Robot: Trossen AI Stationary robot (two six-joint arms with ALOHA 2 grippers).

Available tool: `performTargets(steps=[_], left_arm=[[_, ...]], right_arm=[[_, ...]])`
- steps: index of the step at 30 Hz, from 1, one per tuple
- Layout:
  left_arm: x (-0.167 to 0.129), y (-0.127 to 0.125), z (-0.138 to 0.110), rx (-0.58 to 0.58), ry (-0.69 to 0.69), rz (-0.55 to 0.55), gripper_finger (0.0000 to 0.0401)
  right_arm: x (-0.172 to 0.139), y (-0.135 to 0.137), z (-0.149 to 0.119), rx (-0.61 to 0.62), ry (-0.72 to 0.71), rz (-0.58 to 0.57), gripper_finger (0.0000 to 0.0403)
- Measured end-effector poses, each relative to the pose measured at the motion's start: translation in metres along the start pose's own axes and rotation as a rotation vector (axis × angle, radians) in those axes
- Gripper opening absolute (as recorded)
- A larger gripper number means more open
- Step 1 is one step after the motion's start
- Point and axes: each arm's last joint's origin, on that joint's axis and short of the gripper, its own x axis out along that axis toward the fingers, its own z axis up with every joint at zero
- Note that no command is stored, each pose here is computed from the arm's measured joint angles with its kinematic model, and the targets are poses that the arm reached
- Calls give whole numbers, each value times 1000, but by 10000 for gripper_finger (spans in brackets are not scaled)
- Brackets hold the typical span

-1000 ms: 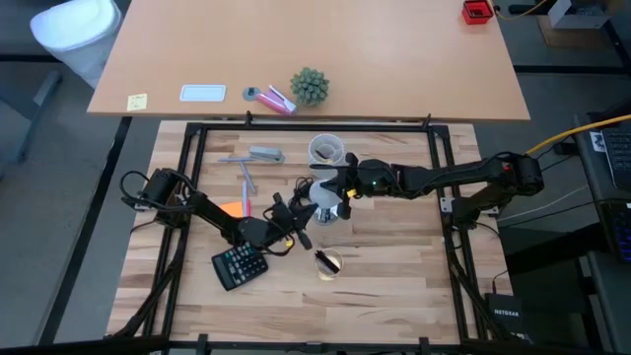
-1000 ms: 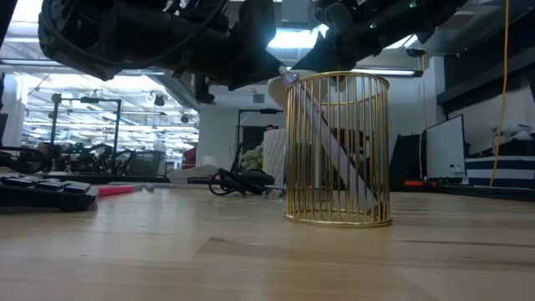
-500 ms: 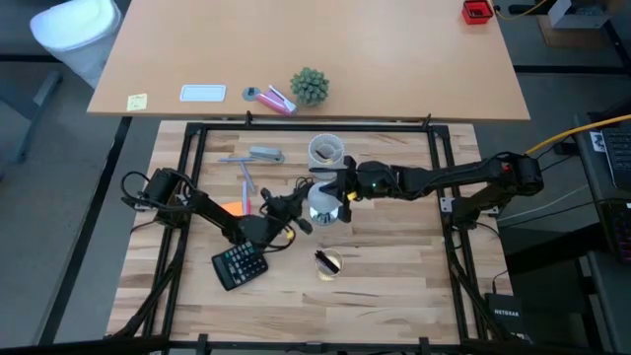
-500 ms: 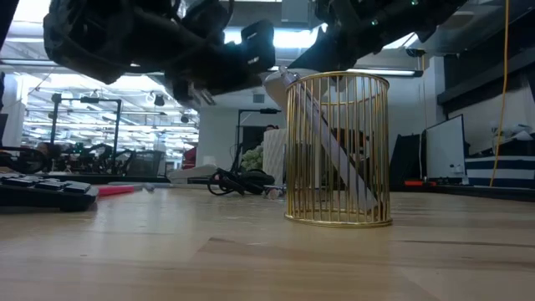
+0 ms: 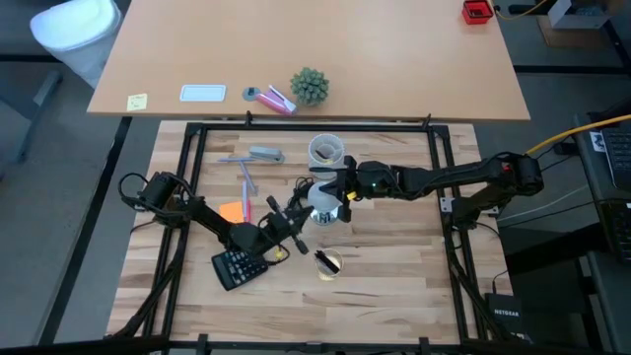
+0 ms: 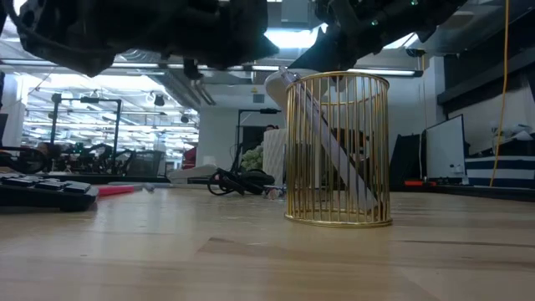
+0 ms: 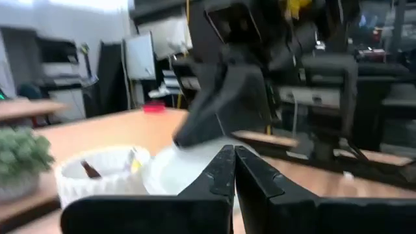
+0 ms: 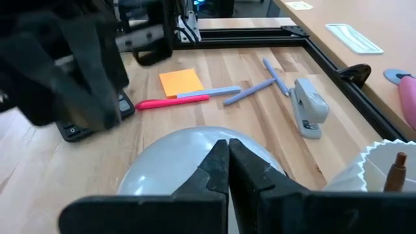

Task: Screw lightbulb
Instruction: Insert the lightbulb into the lamp

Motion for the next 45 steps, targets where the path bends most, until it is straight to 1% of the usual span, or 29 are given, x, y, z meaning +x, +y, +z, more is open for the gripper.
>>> performTargets(steps=[7,9,12,15,21,24,27,29,31,35,40,43,45], left_arm=[[6,-1,-14,-86,85,-142,3],[8,0,-17,-96,102,-157,3],[10,1,-20,-93,121,-150,3],[12,4,-21,-85,126,-119,3],[11,6,-20,-56,122,-3,3],[8,7,-20,-47,121,96,3],[7,10,-20,-18,122,229,3],[8,13,-20,-7,122,284,3],[10,15,-21,13,124,297,3],[12,16,-20,8,122,302,3],[2,10,-18,52,125,315,3],[-5,5,-11,54,108,285,3],[-7,2,-8,48,93,229,3]], right_arm=[[0,0,0,0,-1,-1,5],[0,0,0,0,-2,-1,5],[0,0,0,0,-2,-1,5],[0,0,0,0,-1,-4,5],[0,-1,0,1,-1,-15,5],[0,-1,0,1,-2,-16,5],[0,-1,0,1,-2,-6,5],[0,0,0,0,-2,5,5],[0,0,0,0,-2,6,5],[0,0,0,1,-2,5,5],[0,0,0,0,-2,1,5],[0,0,0,0,-2,0,5],[0,0,0,0,-2,-1,5]])
